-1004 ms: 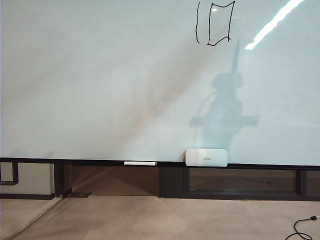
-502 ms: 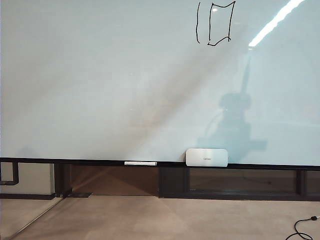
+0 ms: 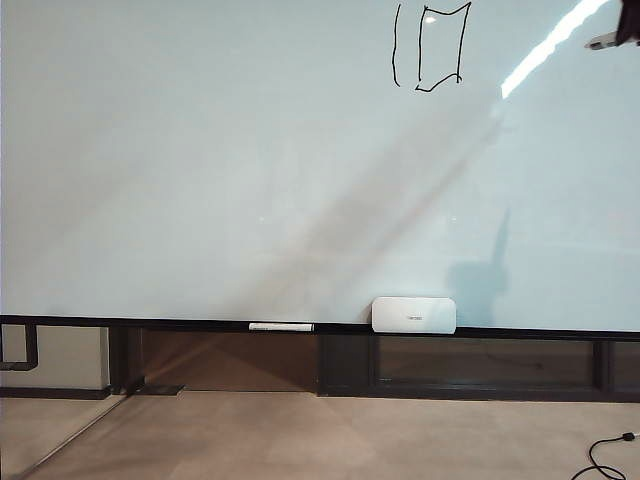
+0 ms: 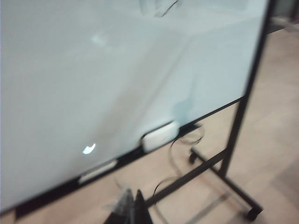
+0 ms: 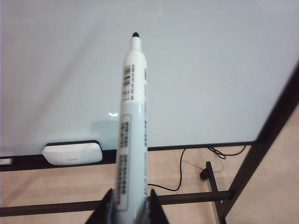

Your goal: Reach to the right to find the marker pen, pick it up, and write the number 10 on the whiteboard.

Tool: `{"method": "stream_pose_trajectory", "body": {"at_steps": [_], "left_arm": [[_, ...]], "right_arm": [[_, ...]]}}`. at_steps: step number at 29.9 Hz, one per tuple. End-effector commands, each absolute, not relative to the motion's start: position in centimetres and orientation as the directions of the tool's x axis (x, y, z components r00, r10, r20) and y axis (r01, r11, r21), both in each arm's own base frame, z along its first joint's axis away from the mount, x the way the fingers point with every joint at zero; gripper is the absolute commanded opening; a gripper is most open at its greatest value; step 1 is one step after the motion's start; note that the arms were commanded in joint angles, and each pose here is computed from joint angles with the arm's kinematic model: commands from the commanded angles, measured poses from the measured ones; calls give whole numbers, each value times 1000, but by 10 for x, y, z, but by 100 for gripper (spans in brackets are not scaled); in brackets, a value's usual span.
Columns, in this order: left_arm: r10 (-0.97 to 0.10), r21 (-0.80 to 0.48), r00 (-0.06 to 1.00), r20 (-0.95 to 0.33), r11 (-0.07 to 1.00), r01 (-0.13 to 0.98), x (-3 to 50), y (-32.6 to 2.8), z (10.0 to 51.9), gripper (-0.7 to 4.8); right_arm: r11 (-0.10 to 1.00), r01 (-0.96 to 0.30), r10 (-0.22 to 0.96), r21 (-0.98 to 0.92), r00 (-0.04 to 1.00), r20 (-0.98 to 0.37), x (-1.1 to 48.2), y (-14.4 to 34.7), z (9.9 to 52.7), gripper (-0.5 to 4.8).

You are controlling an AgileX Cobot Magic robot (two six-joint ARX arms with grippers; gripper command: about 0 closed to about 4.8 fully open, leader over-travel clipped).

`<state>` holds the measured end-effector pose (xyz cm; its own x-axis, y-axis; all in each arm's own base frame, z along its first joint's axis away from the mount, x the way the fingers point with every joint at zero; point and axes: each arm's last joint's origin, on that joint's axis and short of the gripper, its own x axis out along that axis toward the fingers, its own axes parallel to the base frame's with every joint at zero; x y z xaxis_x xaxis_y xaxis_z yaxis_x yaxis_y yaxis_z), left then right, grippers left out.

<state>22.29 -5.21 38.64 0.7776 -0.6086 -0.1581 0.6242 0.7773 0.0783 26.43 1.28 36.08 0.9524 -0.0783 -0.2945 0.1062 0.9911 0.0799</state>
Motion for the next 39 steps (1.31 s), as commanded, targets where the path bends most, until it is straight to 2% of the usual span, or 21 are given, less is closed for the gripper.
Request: {"method": "stream_pose_trajectory", "body": {"at_steps": [1,9,20,29,34,39], "left_arm": [[-452,85,864,-220,874,479,217,-47,383,-6],[-266,100,943,-200,952,290,188,-35,374,-6],[-115,-28,986,-123,993,113,125,-17,315,-6],[-113,-114,986,-125,989,99,103,-13,278,-6],[-113,-113,989,-99,988,101,98,-13,269,-6],[-154,-133,986,-60,980,145,97,-14,251,-6]], "right_arm": [[988,125,-100,92,967,-236,247,11,360,-3],[987,104,-70,123,965,-252,220,10,345,-3],[989,51,-21,141,978,-206,162,8,331,-3],[986,22,13,166,978,-210,126,7,294,-3],[985,-15,48,174,981,-188,112,7,278,-3],[981,-61,90,184,984,-152,100,7,268,-3]]}}
